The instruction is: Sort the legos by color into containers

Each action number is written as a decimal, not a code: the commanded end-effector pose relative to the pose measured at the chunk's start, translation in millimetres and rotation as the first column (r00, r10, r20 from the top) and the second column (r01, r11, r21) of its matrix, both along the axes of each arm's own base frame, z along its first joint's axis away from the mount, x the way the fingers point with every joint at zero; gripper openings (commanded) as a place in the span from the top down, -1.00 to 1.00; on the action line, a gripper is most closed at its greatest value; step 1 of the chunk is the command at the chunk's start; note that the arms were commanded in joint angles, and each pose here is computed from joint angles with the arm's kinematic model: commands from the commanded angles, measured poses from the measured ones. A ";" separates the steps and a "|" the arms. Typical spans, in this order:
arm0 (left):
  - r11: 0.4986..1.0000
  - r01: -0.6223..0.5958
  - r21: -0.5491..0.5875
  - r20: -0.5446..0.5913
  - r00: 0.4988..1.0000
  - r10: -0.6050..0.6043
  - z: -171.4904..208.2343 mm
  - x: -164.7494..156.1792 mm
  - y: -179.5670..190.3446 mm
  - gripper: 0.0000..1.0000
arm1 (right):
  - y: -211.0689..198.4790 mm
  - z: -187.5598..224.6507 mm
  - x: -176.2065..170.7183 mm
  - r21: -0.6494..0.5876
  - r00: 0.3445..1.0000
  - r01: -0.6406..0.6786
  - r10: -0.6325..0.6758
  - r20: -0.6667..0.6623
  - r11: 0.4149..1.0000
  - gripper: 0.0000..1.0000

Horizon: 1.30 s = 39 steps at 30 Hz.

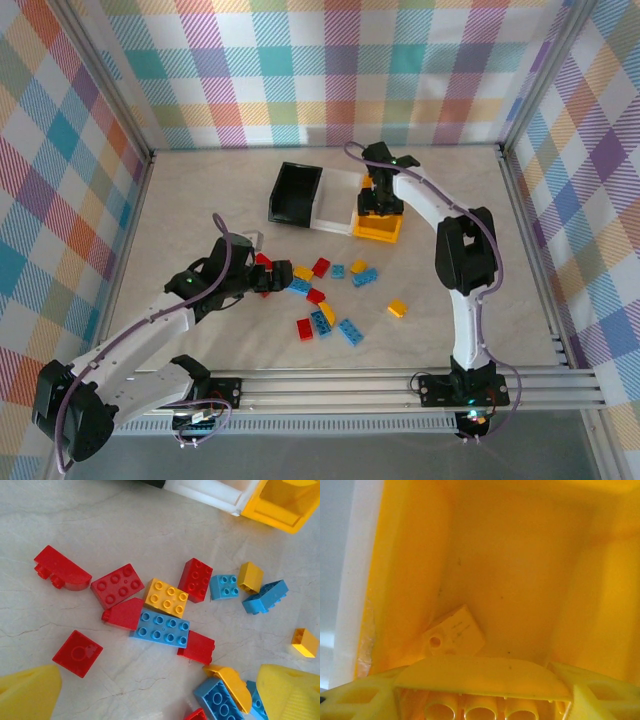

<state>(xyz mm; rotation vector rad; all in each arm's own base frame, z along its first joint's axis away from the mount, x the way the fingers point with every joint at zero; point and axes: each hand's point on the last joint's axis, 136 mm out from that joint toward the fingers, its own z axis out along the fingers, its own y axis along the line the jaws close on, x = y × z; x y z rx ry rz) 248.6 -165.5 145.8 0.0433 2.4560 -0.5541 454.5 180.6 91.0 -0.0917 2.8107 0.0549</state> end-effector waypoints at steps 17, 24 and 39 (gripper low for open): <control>1.000 0.014 -0.013 -0.008 1.000 -0.015 4.3 -3.6 -3.2 -1.00 | -4.2 68.1 -51.7 0.089 0.998 -0.035 0.030 0.057 0.995 -0.61; 0.994 0.062 -0.093 -0.049 0.997 -0.067 -9.3 -3.7 -25.6 -1.00 | -25.8 26.5 -185.7 0.172 0.987 -0.021 0.047 -0.153 0.985 -0.62; 0.984 0.117 -0.136 -0.026 0.992 -0.122 1.0 -7.0 -52.2 -1.00 | -34.2 -42.5 -249.2 0.150 0.950 -0.012 0.058 -0.305 0.989 -0.62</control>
